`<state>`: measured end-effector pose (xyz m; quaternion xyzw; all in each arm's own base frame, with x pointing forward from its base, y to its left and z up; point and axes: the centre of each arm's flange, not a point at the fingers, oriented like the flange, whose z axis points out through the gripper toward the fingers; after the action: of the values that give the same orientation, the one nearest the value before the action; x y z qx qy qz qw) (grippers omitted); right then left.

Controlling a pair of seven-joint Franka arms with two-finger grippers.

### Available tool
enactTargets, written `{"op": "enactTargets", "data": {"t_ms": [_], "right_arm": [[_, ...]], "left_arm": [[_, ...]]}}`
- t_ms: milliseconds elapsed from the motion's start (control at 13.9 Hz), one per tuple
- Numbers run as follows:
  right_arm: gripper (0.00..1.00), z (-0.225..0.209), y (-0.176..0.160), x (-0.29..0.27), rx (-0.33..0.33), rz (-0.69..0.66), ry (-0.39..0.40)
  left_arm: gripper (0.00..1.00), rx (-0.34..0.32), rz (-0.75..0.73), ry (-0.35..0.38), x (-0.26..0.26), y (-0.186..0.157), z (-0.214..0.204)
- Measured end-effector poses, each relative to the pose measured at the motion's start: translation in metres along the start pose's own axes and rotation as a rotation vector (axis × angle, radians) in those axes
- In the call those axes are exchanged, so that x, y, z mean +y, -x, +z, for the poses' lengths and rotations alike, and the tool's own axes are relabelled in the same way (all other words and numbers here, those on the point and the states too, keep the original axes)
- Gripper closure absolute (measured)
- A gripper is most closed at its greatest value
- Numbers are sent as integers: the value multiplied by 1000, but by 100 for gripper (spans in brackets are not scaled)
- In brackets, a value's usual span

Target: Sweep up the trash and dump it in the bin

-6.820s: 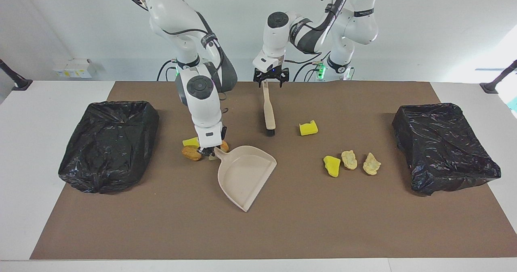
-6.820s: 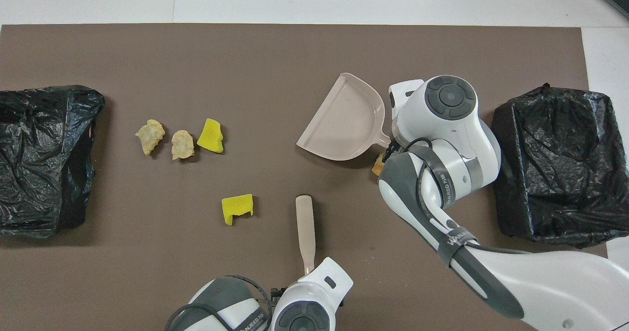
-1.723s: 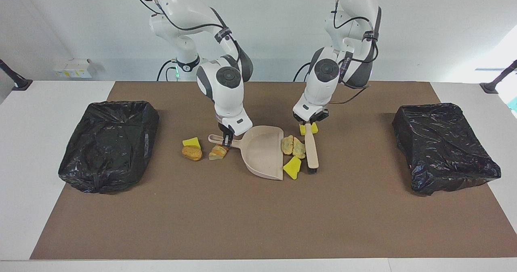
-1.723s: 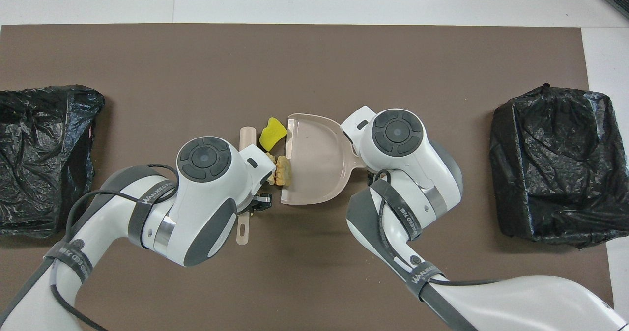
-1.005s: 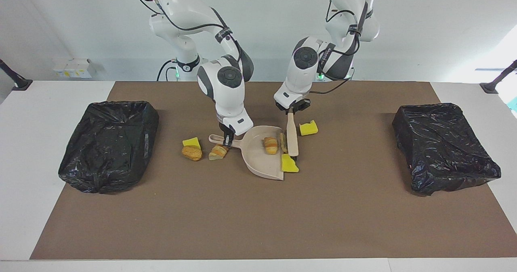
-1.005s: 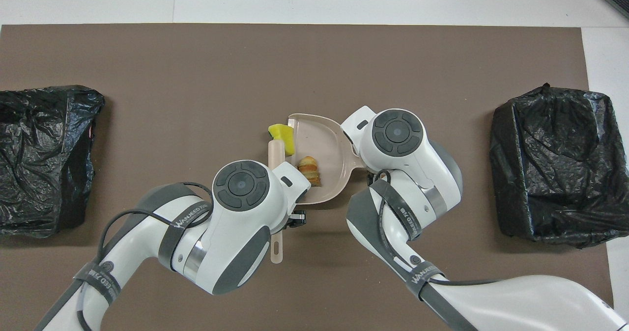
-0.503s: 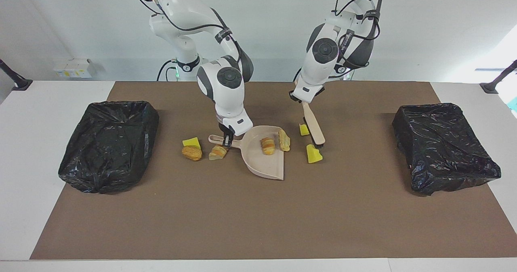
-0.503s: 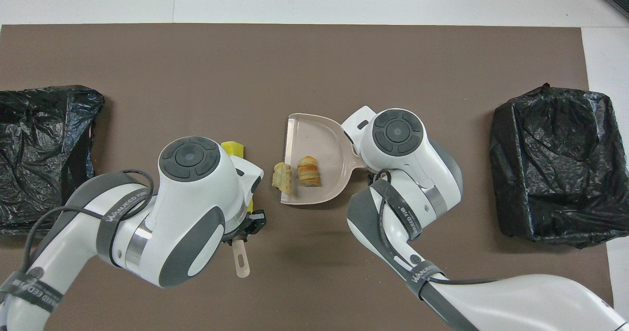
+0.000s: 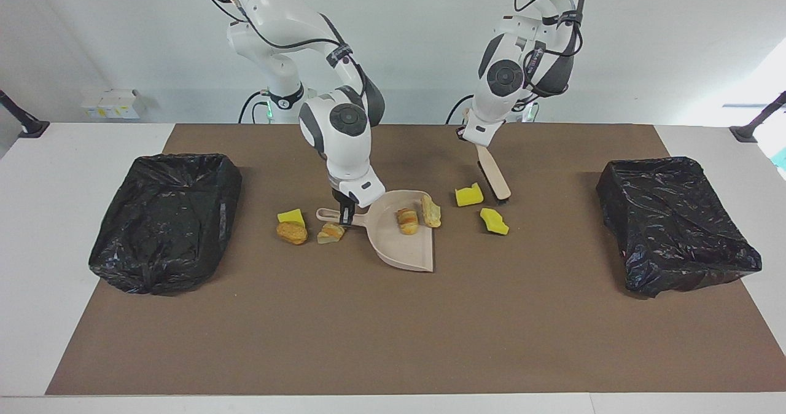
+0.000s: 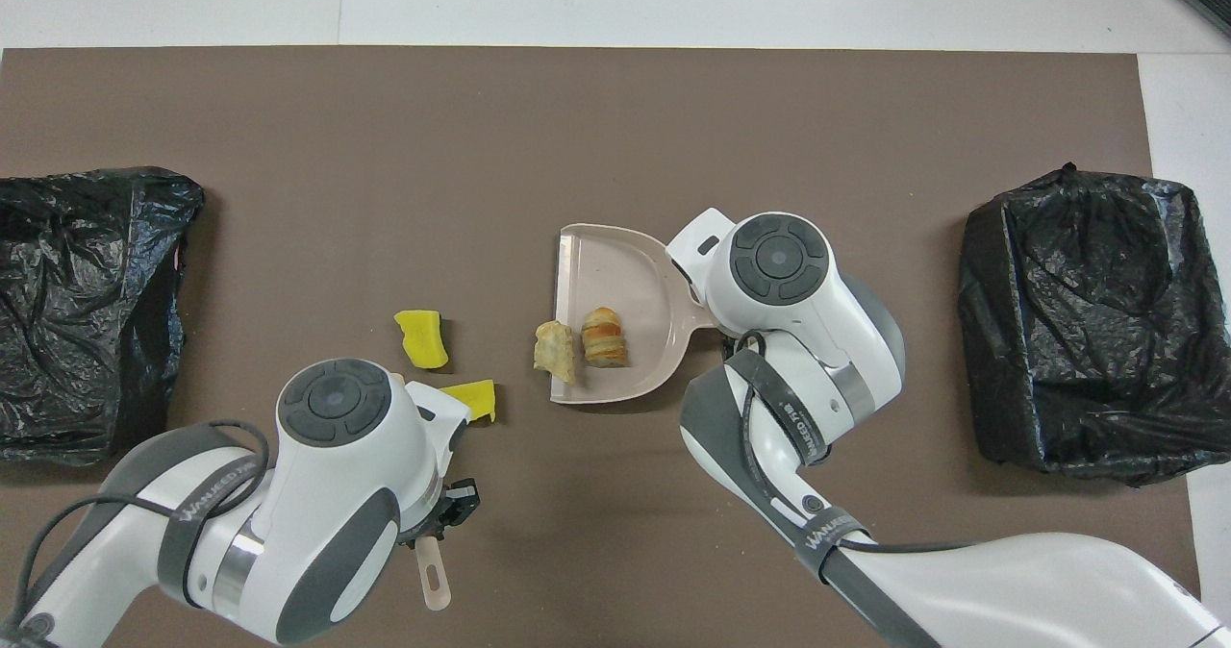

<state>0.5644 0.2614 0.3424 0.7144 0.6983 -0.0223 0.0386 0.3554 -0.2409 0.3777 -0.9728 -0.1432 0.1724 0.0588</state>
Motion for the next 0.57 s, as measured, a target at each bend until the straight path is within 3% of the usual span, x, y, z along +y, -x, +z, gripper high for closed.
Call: {"op": "enactTargets", "data": {"t_ms": [574], "right_arm": [[69, 0, -6, -2, -13, -88, 17]], "left_arm": [[74, 143, 36, 201, 53, 18, 9]]}}
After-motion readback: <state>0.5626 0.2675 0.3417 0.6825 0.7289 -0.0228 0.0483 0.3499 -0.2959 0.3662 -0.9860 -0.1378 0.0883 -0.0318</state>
